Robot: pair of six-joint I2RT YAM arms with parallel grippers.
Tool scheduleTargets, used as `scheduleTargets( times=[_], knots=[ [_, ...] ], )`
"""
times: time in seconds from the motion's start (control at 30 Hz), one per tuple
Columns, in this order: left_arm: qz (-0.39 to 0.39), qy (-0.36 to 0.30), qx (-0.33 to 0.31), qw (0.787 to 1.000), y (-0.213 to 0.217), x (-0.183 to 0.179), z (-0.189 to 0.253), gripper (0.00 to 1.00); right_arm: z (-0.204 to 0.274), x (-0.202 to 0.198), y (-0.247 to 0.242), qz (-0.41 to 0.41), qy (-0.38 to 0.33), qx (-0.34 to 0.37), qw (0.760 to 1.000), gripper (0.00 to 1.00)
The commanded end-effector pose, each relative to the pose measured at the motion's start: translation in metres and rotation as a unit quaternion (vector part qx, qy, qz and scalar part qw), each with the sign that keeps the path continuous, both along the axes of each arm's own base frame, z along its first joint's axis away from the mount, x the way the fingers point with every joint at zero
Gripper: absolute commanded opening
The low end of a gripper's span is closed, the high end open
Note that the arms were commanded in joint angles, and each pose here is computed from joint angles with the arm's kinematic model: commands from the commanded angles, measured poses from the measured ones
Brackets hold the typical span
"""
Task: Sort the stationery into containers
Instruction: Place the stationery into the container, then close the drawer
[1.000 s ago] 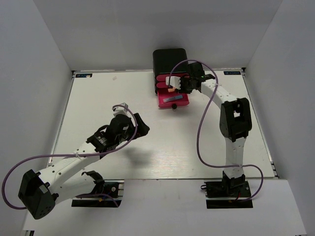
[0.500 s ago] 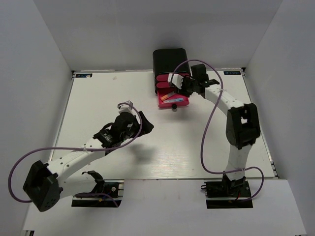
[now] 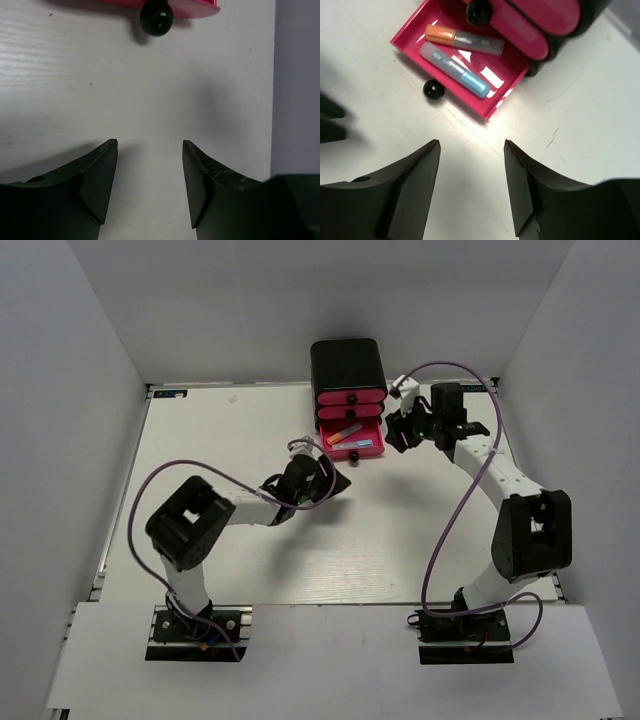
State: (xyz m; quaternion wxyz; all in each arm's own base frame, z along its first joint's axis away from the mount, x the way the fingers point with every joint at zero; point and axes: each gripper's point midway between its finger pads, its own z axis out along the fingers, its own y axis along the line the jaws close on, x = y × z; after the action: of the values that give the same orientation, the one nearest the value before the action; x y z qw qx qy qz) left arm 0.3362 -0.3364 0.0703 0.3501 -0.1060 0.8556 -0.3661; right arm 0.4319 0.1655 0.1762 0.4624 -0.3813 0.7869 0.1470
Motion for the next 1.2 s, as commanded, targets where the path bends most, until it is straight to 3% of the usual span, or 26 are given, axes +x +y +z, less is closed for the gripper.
scheduleTargets(
  times=[0.0,0.23,0.43,0.83,1.17],
  knots=[
    [0.011,-0.064,-0.078,0.995,-0.029,0.036,0.038,0.65,0.008,-0.018,-0.009,-0.026,0.021,0.041,0.999,0.60],
    [0.023,-0.054,-0.061,0.996,-0.056,0.074,0.013,0.70,0.018,-0.031,-0.033,-0.048,-0.002,0.050,0.998,0.60],
    [0.051,-0.039,-0.031,0.997,-0.053,0.092,-0.010,0.70,0.007,-0.038,-0.048,-0.064,0.009,0.059,0.996,0.60],
    [0.108,-0.014,0.035,0.993,-0.035,0.112,-0.033,0.54,0.003,-0.044,-0.065,-0.080,0.023,0.078,0.993,0.60],
    [0.119,-0.012,0.021,0.993,-0.042,0.122,-0.039,0.46,-0.002,-0.056,-0.066,-0.076,0.027,0.083,0.993,0.60]
  ],
)
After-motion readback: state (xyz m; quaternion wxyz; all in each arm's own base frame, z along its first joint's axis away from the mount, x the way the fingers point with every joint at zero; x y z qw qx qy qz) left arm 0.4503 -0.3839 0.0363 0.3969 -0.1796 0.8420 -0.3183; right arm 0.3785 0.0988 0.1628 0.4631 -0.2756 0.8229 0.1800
